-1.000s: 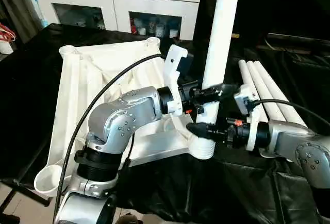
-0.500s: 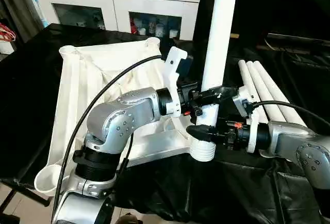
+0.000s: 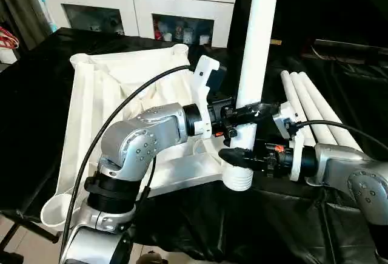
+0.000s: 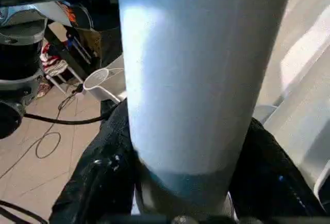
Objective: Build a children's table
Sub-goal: Pick table leg
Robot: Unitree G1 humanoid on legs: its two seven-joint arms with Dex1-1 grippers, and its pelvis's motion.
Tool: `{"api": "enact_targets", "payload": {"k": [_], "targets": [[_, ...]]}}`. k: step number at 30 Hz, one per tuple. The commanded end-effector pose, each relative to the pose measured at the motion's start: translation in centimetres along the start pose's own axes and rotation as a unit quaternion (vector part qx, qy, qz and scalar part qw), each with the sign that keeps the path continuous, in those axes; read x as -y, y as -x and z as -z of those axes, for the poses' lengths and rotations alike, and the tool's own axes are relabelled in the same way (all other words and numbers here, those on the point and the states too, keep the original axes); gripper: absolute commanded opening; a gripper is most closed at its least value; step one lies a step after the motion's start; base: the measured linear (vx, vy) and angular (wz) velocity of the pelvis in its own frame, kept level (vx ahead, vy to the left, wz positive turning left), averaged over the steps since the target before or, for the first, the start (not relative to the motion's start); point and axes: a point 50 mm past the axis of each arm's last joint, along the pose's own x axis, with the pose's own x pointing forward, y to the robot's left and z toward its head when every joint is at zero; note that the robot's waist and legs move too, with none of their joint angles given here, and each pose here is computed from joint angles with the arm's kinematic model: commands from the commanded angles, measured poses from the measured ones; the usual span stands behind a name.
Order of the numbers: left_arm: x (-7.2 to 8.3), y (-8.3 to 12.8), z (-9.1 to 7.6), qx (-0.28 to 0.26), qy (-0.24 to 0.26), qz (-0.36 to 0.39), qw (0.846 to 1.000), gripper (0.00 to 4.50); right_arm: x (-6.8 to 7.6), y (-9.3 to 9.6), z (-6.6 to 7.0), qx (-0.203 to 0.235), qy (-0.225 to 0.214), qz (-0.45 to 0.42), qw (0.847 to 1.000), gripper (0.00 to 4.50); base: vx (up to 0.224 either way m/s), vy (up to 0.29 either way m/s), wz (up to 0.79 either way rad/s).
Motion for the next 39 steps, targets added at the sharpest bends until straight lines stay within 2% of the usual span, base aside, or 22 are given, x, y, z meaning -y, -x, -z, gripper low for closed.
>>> {"api": "enact_targets", "payload": {"k": [1, 4, 9, 11, 16, 17, 18, 20, 23, 25, 26, 27, 28, 29, 30, 32, 33, 35, 37, 39], "targets": [[1.1, -0.4, -0.9, 0.012, -0.014, 0.036, 0.999, 2.60, 0.1, -0.1, 0.7, -0.023, -0.006, 0.008, 1.000, 1.90, 0.000, 0.000, 0.00], [1.2, -0.2, -1.1, 0.018, -0.009, 0.044, 0.999, 3.02, 0.1, -0.1, 0.7, -0.020, -0.006, 0.010, 1.000, 1.90, 0.000, 0.000, 0.00], [0.9, 0.3, -2.3, 0.074, -0.001, 0.043, 0.996, 3.15, 0.4, -0.7, 0.4, 0.006, 0.001, 0.028, 1.000, 1.90, 0.000, 0.000, 0.00], [0.7, 1.1, -3.6, 0.131, 0.007, 0.044, 0.990, 3.15, 0.8, -0.8, -0.2, 0.042, 0.011, 0.056, 0.997, 1.90, 0.000, 0.000, 0.00], [0.0, 2.1, -4.2, 0.170, 0.012, 0.025, 0.985, 3.15, 1.4, -0.4, -1.1, 0.082, 0.023, 0.095, 0.992, 1.90, 0.000, 0.000, 0.00], [-0.6, 3.0, -4.3, 0.182, 0.010, 0.005, 0.983, 3.15, 1.7, 0.1, -1.7, 0.108, 0.032, 0.116, 0.987, 1.90, 0.000, 0.000, 0.00], [-0.7, 3.2, -4.4, 0.185, 0.011, 0.001, 0.983, 3.15, 1.7, 0.3, -1.8, 0.114, 0.034, 0.121, 0.985, 1.90, 0.000, 0.000, 0.00], [-1.2, 4.6, -4.4, 0.193, -0.006, -0.044, 0.980, 3.15, 1.8, 1.0, -2.6, 0.159, 0.058, 0.150, 0.974, 1.90, 0.000, 0.000, 0.00], [-1.6, 5.4, -4.0, 0.179, -0.014, -0.076, 0.981, 3.15, 1.7, 1.0, -2.8, 0.170, 0.074, 0.163, 0.969, 1.89, 0.000, 0.000, 0.00], [-2.4, 6.3, -3.2, 0.146, -0.053, -0.145, 0.977, 3.15, 1.6, 0.9, -2.9, 0.170, 0.090, 0.183, 0.964, 1.89, 0.000, 0.000, 0.00], [-3.2, 7.3, -2.4, 0.108, -0.112, -0.229, 0.961, 3.15, 1.6, 0.9, -2.6, 0.159, 0.103, 0.211, 0.959, 1.89, 0.000, 0.000, 0.00], [-3.3, 7.4, -2.3, 0.106, -0.113, -0.235, 0.959, 3.15, 1.6, 0.9, -2.6, 0.157, 0.103, 0.215, 0.958, 1.89, 0.000, 0.000, 0.00], [-4.1, 8.7, -1.1, 0.084, -0.128, -0.319, 0.935, 3.15, 2.0, 0.8, -1.9, 0.139, 0.104, 0.267, 0.948, 1.89, 0.000, 0.000, 0.00], [-4.4, 9.1, -0.7, 0.076, -0.132, -0.345, 0.926, 3.15, 2.1, 0.7, -1.6, 0.135, 0.099, 0.285, 0.944, 1.89, 0.000, 0.000, 0.00], [-4.8, 10.6, 0.5, 0.066, -0.141, -0.411, 0.898, 3.15, 2.5, 0.7, -0.7, 0.135, 0.072, 0.351, 0.924, 1.89, 0.000, 0.000, 0.00], [-4.6, 12.2, 1.8, 0.068, -0.144, -0.475, 0.865, 3.15, 2.1, 0.9, -0.2, 0.170, 0.047, 0.400, 0.899, 1.89, 0.000, 0.000, 0.00], [-4.5, 12.6, 2.1, 0.075, -0.139, -0.490, 0.857, 3.15, 1.7, 1.0, -0.1, 0.183, 0.056, 0.407, 0.893, 1.89, 0.000, 0.000, 0.00], [-4.4, 12.8, 2.4, 0.081, -0.136, -0.499, 0.852, 3.15, 1.5, 1.1, -0.1, 0.191, 0.063, 0.410, 0.890, 1.89, 0.000, 0.000, 0.00], [-4.1, 13.1, 3.1, 0.083, -0.122, -0.504, 0.851, 3.15, 1.0, 1.3, 0.3, 0.186, 0.088, 0.411, 0.888, 1.89, 0.000, 0.000, 0.00], [-3.7, 12.8, 3.6, 0.087, -0.117, -0.499, 0.854, 3.15, 0.8, 1.7, 1.1, 0.179, 0.068, 0.414, 0.890, 1.89, 0.000, 0.000, 0.00]]}}
